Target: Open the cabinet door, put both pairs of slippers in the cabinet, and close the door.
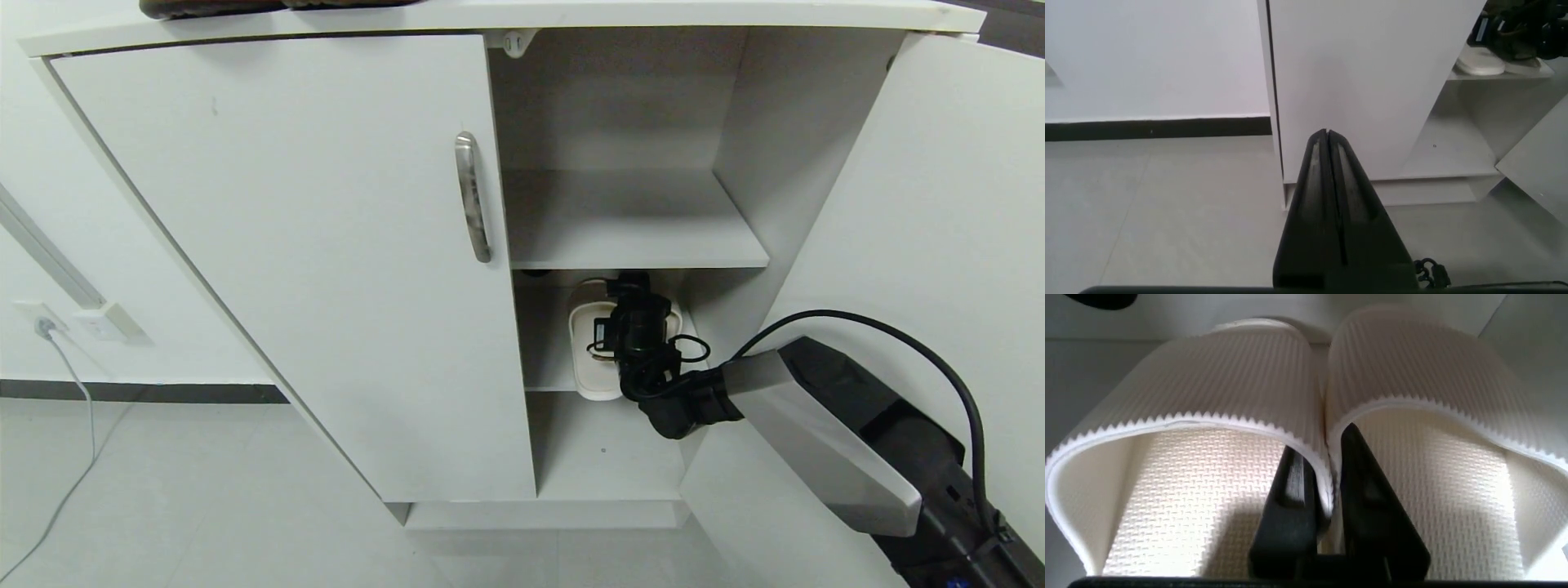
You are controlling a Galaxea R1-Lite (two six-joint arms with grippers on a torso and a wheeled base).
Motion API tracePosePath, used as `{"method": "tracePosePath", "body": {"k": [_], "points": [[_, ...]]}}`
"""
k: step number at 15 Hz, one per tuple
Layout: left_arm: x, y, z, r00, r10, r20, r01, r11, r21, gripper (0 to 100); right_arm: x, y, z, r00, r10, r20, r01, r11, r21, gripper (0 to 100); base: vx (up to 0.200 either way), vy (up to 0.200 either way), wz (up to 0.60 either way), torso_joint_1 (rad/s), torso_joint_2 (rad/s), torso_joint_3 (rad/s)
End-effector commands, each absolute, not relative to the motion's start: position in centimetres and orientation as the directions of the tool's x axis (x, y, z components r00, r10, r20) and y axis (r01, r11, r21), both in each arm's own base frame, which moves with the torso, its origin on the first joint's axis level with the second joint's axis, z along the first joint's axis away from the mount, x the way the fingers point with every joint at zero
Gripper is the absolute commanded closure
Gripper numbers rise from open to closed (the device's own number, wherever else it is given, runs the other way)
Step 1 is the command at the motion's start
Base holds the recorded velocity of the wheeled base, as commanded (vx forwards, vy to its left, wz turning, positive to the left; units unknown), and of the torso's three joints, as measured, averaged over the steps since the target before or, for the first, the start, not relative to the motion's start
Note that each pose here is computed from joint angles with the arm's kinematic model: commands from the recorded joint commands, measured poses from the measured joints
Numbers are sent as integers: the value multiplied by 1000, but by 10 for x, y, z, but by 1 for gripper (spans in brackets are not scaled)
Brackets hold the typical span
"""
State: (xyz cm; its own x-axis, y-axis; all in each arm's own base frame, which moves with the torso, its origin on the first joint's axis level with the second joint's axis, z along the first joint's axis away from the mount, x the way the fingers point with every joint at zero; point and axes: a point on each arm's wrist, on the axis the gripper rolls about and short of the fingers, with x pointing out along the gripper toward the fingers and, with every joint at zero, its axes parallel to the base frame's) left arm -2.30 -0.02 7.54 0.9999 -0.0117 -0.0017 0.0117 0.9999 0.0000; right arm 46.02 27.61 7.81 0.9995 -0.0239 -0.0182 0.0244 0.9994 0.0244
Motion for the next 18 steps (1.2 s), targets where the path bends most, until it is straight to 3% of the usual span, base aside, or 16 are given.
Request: {"method": "tracePosePath", "body": {"k": [1,7,8,13,18], "points": [[-23,0,75,1000,-11,-3,11,1000,0,100,460,276,77,1000,-25,-19,25,999,24,100,0,0,0,0,0,0],[-23,0,75,1000,-11,-3,11,1000,0,100,461,276,70,999,-25,-31,25,1000,16,100,0,0,0,0,0,0],[-23,0,75,1000,-11,-3,11,1000,0,100,461,276,69,999,-25,-33,25,1000,13,0,0,0,0,0,0,0],[-23,0,75,1000,-11,-3,11,1000,0,100,448,273,73,998,-20,-64,19,1000,-6,0,0,0,0,0,0,0],[-23,0,75,1000,-11,-3,11,1000,0,100,402,269,99,999,23,-31,-23,1000,1,0,0,0,0,0,0,0]]}}
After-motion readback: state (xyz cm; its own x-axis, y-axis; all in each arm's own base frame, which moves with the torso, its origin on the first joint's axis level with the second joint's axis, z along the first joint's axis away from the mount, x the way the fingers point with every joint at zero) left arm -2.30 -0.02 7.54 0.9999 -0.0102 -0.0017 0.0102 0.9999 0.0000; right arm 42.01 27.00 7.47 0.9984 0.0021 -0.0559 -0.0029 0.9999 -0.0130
